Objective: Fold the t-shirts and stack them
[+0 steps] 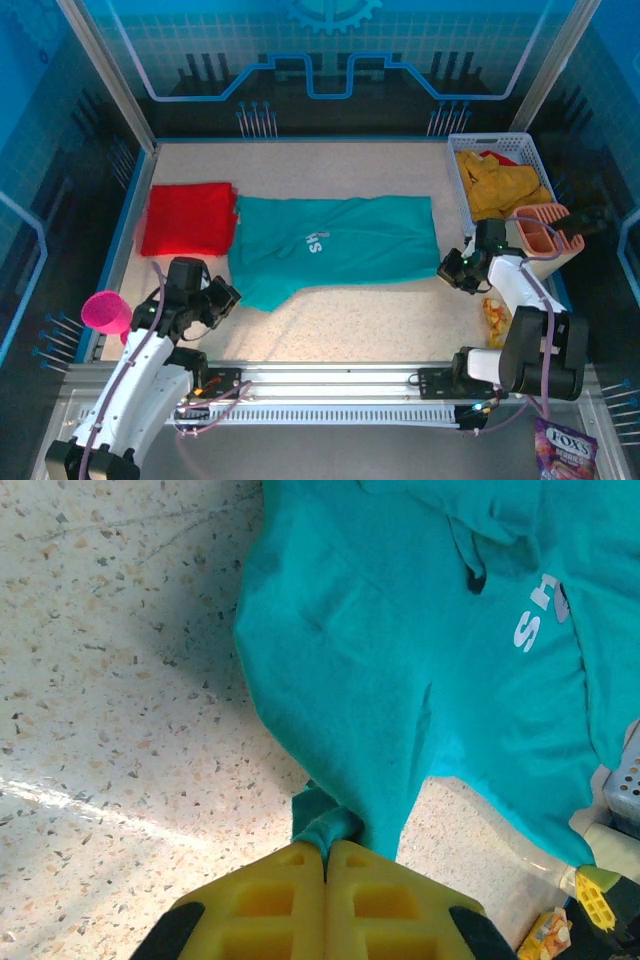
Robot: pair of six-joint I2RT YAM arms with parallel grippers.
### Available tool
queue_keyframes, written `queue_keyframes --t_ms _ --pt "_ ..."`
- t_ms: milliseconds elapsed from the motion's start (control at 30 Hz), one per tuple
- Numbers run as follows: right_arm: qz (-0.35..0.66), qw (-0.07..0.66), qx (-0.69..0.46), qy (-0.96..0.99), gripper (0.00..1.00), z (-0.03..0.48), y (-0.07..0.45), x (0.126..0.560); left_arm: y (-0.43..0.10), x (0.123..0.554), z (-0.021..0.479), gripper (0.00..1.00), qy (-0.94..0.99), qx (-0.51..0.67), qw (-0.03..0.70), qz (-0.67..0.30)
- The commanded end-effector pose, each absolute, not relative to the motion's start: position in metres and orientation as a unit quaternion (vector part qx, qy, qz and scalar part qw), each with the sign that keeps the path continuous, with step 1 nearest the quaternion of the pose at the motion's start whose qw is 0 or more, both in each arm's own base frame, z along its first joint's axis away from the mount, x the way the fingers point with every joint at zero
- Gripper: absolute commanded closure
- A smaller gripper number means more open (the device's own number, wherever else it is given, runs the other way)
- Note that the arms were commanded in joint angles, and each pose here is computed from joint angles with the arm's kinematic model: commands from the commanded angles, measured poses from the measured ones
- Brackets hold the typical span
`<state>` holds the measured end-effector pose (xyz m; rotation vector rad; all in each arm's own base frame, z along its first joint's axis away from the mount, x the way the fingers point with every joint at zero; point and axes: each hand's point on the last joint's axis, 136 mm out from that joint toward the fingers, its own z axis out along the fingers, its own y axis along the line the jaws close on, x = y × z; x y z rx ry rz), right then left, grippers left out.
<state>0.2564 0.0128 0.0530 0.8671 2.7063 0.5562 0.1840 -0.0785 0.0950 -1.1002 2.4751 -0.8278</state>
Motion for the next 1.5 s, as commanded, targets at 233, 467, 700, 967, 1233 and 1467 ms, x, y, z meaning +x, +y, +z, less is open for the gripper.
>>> queue_keyframes --t_ms 233,467,700,967,1233,1467 --pt "0.202 0.133 0.293 0.925 1.00 0.075 0.011 0.272 -0.096 0.251 0.161 1.00 0.864 -0.336 0.186 -0.325" --pt "0.222 0.131 0.277 0.926 1.00 0.083 0.008 0.322 -0.092 0.309 0.177 1.00 0.869 -0.322 0.201 -0.318" --pt "0.217 0.124 0.278 0.927 1.00 0.070 0.008 0.352 -0.083 0.355 0.183 1.00 0.868 -0.320 0.212 -0.314" --pt "0.213 0.116 0.283 0.928 1.00 0.058 0.010 0.374 -0.073 0.392 0.174 1.00 0.870 -0.328 0.206 -0.306" --pt "0.211 0.109 0.288 0.928 1.00 0.045 0.014 0.389 -0.065 0.415 0.154 1.00 0.869 -0.342 0.200 -0.297" --pt "0.199 0.105 0.292 0.930 1.00 0.039 0.011 0.396 -0.056 0.433 0.149 1.00 0.867 -0.352 0.201 -0.291"
